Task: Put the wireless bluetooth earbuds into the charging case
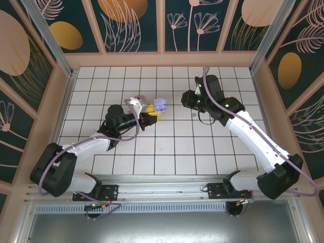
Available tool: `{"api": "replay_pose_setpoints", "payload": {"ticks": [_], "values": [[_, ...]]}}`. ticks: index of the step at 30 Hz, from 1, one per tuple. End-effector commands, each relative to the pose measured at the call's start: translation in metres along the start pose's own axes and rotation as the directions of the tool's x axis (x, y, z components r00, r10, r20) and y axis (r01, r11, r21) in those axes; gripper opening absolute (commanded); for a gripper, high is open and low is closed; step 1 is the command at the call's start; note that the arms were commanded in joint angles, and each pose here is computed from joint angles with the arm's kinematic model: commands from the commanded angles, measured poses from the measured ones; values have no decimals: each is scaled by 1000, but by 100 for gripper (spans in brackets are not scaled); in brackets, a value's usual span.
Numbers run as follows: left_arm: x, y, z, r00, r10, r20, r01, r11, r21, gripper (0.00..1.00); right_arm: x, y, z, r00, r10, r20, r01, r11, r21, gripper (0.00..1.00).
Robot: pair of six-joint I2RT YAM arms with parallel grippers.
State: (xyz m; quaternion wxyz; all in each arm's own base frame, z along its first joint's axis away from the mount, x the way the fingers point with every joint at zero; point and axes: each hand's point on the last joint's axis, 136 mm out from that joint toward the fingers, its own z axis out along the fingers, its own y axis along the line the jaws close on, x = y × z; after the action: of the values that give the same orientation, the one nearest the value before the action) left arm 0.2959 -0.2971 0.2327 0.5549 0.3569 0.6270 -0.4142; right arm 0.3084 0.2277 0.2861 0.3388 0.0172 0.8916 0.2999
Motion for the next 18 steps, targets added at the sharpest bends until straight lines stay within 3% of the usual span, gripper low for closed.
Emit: {"api": "replay_pose_setpoints", "payload": {"ticks": [1, 10, 18], "values": [[-23, -7, 13, 993, 88, 73, -91, 995, 29, 0, 20, 12, -5, 997, -39, -60, 38, 999, -28, 13], [-27, -8, 27, 992, 101, 81, -105, 993, 50, 0, 44, 34, 3, 990, -90, -106, 89, 996, -17, 13], [-17, -11, 26, 993, 104, 51, -107, 993, 57, 0, 42, 37, 16, 986, -108, -123, 110, 994, 6, 13]]}}
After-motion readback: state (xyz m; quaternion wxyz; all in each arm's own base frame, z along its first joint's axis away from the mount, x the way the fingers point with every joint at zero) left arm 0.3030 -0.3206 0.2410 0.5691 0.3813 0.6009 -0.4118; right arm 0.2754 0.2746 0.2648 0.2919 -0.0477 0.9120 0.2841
